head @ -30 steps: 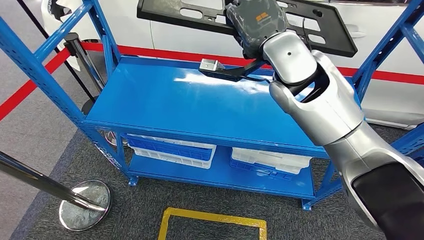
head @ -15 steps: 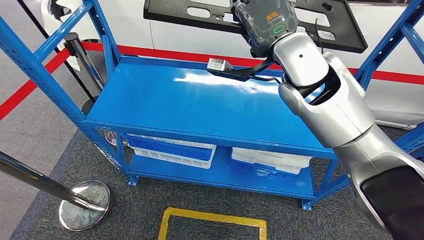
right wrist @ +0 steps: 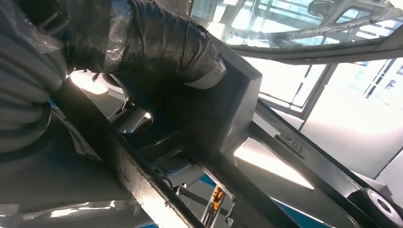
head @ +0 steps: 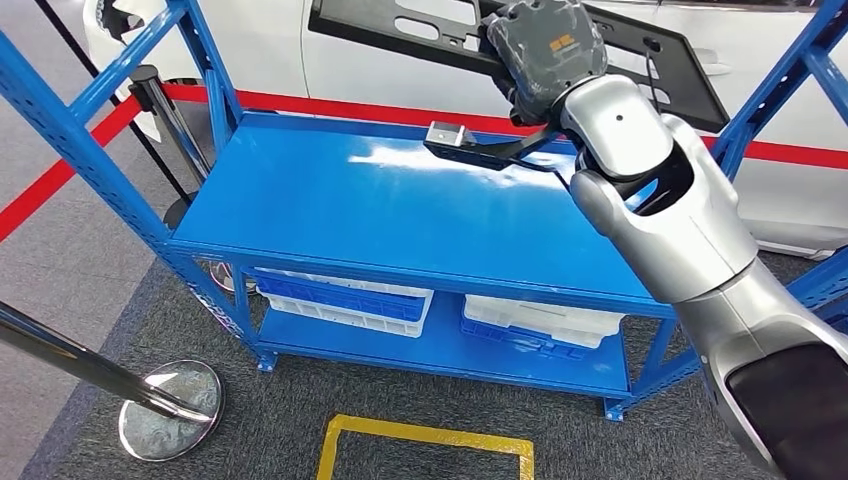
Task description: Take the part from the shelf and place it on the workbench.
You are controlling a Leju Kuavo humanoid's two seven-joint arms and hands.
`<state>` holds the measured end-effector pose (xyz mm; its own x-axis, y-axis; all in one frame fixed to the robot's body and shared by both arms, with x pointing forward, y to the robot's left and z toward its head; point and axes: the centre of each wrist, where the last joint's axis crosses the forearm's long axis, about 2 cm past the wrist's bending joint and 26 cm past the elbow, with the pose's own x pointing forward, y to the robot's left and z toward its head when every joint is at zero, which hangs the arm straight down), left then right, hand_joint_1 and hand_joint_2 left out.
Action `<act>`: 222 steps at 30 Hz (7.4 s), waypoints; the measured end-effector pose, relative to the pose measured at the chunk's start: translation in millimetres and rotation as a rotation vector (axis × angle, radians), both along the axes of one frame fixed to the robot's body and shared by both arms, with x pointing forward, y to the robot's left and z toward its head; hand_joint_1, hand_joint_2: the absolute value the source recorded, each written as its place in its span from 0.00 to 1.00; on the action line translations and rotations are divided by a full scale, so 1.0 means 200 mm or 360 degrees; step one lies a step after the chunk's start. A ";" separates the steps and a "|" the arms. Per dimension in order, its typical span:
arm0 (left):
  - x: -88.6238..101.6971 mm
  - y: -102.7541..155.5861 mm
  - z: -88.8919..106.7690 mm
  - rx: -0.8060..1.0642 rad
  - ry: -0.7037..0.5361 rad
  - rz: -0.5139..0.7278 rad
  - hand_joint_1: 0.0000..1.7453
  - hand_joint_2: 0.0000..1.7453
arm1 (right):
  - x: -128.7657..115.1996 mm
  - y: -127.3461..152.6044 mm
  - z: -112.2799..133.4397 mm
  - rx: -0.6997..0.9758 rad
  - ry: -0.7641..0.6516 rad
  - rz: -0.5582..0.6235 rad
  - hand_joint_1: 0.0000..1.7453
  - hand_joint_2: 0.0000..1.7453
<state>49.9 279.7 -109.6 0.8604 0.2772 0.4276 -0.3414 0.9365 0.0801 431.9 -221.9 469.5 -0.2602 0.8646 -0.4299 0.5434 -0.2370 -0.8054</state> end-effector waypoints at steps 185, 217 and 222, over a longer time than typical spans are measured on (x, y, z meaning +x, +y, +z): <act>0.02 -0.01 0.00 0.0021 -0.0038 -0.0087 0.00 1.00 | -0.09 -0.09 0.23 -0.0105 -0.0154 -0.0144 1.00 1.00; 0.02 -0.02 0.00 0.0017 -0.0028 -0.0074 0.00 1.00 | -0.07 -0.08 0.23 -0.0174 -0.0152 -0.0192 1.00 1.00; 0.01 -0.02 0.00 0.0016 -0.0027 -0.0075 0.00 1.00 | -0.08 -0.07 0.24 -0.0177 -0.0150 -0.0192 1.00 1.00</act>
